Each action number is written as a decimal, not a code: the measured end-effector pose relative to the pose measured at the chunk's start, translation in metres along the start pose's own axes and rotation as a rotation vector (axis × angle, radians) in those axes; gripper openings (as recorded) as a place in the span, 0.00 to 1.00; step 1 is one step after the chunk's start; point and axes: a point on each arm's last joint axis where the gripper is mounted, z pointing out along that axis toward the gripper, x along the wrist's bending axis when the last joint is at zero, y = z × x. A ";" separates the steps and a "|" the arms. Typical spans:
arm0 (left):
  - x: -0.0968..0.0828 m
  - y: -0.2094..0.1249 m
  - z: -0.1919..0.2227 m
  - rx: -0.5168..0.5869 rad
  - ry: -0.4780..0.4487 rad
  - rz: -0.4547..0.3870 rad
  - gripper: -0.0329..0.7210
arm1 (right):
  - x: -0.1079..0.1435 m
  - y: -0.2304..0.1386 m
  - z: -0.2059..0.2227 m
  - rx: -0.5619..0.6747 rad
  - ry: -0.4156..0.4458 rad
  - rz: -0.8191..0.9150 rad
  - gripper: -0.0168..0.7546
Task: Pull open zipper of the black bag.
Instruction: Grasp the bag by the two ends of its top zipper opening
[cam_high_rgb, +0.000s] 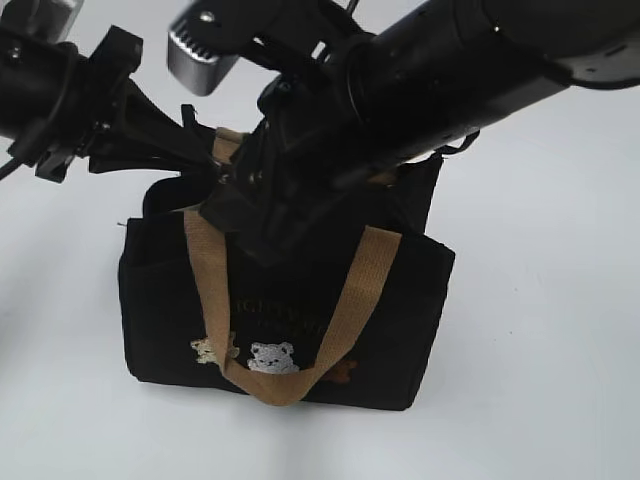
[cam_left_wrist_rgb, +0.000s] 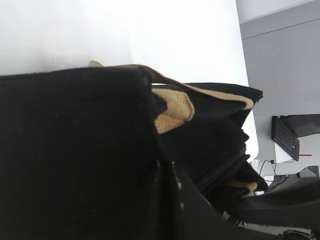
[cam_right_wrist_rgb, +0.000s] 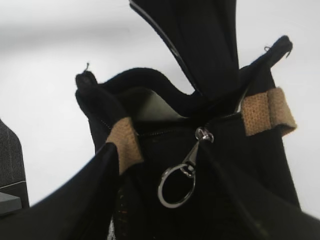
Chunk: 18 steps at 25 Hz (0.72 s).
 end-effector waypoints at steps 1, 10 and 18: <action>0.000 0.000 0.000 0.001 0.001 0.001 0.03 | 0.000 -0.001 0.002 0.005 0.001 0.000 0.53; 0.001 -0.001 0.000 0.009 0.011 0.013 0.03 | -0.002 -0.006 0.007 0.041 -0.011 -0.059 0.25; 0.001 -0.001 -0.001 0.012 0.013 0.017 0.03 | -0.003 -0.007 0.007 0.050 -0.015 -0.079 0.02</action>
